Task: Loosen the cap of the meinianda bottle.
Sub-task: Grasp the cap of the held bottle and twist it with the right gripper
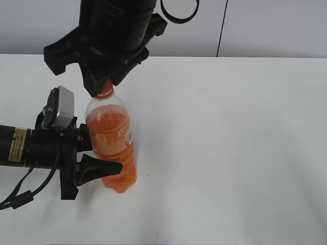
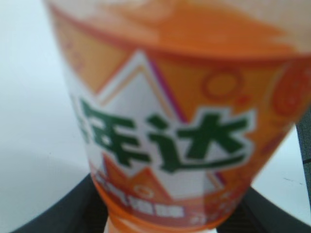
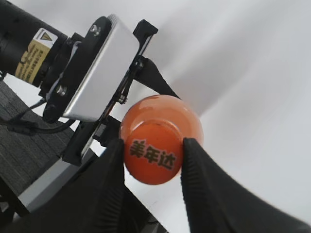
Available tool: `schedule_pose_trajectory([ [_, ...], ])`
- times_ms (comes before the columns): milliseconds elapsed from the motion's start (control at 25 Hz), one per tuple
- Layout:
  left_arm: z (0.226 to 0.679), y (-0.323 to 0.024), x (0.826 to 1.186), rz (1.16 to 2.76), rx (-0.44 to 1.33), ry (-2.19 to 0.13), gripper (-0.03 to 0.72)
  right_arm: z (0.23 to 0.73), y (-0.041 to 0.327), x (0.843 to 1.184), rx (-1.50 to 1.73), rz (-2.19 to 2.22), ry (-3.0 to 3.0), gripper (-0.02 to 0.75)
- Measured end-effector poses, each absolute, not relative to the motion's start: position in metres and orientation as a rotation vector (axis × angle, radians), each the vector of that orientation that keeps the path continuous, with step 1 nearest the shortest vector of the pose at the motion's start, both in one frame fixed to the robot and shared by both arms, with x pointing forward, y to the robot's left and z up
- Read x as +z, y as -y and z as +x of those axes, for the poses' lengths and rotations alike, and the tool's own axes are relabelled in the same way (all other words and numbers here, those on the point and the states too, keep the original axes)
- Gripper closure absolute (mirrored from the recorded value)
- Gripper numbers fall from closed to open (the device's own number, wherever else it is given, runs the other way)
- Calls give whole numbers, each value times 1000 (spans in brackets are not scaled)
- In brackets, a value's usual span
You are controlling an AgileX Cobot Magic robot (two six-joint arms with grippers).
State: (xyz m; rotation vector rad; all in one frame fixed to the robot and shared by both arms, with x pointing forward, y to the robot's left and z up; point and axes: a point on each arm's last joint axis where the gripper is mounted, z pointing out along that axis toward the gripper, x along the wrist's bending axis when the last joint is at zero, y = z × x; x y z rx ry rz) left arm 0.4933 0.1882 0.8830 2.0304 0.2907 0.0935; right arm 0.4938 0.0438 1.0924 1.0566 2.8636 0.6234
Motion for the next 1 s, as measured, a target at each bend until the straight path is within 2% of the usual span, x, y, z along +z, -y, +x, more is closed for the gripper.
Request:
schedule_pose_trajectory([
  [560, 493, -188, 883, 2032, 96, -280, 307, 494, -44, 1093, 516, -333, -2872, 468],
  [1000, 493, -188, 883, 2035, 98, -281, 307, 493, -43, 1095, 478, -608, -2793, 468],
])
